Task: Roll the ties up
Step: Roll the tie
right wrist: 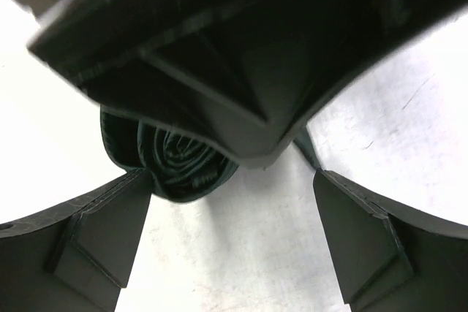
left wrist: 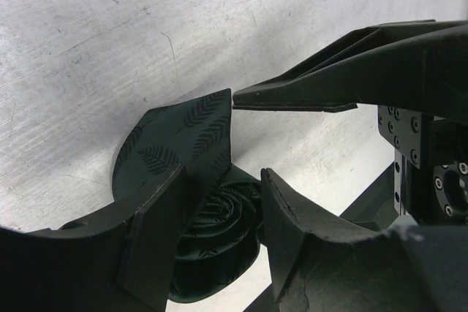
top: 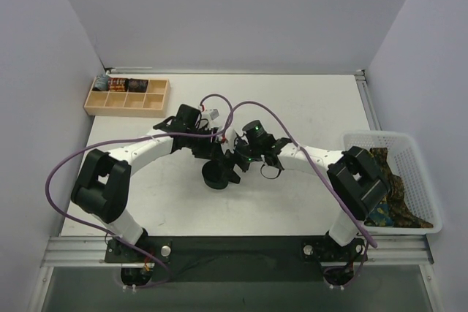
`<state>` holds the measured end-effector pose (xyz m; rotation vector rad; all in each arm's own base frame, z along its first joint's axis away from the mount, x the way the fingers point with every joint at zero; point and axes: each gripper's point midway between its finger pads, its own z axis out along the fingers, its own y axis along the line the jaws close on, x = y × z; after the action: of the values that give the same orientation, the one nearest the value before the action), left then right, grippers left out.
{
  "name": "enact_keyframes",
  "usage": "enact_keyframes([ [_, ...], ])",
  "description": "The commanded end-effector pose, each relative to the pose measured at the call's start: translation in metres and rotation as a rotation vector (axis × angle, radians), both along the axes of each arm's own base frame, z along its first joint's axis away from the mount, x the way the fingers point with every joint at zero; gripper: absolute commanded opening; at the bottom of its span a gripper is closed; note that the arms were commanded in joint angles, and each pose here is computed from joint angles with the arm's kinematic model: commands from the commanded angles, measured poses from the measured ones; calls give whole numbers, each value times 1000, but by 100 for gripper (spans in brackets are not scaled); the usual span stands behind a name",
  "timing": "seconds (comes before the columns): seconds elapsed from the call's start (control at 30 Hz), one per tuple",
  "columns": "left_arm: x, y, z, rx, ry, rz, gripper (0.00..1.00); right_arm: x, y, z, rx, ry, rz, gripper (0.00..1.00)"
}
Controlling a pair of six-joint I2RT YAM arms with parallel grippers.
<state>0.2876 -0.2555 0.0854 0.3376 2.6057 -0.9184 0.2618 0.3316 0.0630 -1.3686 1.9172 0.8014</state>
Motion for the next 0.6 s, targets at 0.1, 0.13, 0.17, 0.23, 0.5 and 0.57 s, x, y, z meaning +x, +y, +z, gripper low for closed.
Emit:
enact_keyframes([
  [0.1,10,-3,10,-3,-48,-14,55,-6,-12,17,32,-10,-78,100],
  [0.13,11,-3,10,-3,-50,-13,55,-6,-14,16,30,-8,-89,100],
  [0.17,11,-3,9,-2,-48,-11,55,-5,-15,15,29,-15,-106,100],
  [0.23,12,-3,10,-4,-44,-2,55,-11,-10,18,43,-35,-111,100],
  [0.5,16,-4,12,-2,-44,9,54,-17,2,13,60,-204,-216,100],
  [0.57,16,-4,12,0,-40,9,54,-15,5,9,66,-228,-250,100],
])
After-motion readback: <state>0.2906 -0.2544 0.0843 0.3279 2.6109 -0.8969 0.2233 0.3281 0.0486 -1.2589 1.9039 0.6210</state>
